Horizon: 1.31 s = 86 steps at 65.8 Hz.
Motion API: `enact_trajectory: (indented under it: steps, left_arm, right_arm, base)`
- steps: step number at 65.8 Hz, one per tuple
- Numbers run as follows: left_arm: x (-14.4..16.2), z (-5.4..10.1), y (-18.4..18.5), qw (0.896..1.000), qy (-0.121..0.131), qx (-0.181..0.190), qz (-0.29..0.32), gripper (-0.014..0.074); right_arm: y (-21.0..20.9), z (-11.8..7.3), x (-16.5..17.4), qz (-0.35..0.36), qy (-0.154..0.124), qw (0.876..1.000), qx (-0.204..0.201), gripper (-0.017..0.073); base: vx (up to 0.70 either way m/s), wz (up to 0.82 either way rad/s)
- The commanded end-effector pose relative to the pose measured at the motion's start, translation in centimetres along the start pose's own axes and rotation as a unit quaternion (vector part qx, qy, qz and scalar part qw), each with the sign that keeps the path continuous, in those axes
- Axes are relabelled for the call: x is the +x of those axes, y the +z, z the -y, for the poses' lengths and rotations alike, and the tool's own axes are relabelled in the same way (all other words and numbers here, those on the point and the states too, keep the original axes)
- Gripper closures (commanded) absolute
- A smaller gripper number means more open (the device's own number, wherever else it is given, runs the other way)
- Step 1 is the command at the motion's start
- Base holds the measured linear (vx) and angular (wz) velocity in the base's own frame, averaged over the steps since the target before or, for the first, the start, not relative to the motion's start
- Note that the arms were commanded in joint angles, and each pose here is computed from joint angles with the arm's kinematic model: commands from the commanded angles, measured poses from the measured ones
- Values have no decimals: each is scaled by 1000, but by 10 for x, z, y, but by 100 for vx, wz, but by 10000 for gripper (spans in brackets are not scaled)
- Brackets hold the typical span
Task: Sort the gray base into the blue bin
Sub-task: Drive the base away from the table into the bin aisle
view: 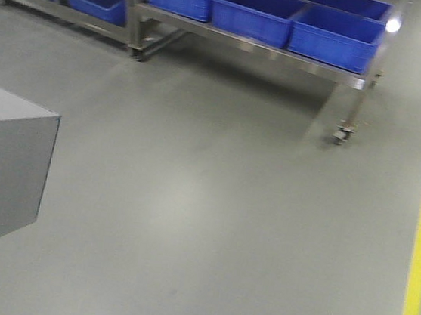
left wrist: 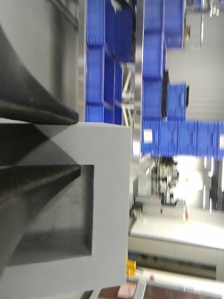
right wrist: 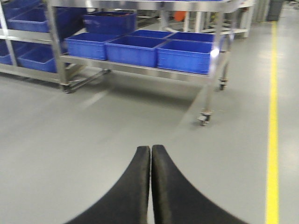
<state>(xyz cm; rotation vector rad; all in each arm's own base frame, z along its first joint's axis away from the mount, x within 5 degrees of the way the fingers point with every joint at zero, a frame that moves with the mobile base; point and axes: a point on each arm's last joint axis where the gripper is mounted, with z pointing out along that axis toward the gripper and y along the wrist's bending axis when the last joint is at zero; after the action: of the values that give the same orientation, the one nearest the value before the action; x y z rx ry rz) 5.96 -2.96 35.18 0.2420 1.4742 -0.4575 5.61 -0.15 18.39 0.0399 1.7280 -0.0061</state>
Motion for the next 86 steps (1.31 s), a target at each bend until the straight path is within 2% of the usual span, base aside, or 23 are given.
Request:
enact_trajectory:
  steps: [1, 44, 86]
  left_arm:
    - [-18, 1, -1, 998, -14, 1, 62, 600]
    - [-18, 1, -1, 998, -14, 1, 62, 600]
    - [-18, 1, -1, 998, -14, 1, 62, 600]
  right_arm:
    - [1, 0, -5, 26, -9, 1000, 2, 564]
    - [1, 0, -5, 26, -9, 1000, 2, 564]
    - [1, 0, -5, 26, -9, 1000, 2, 564]
  base:
    - [12, -57]
    - [18, -58]
    - [32, -2]
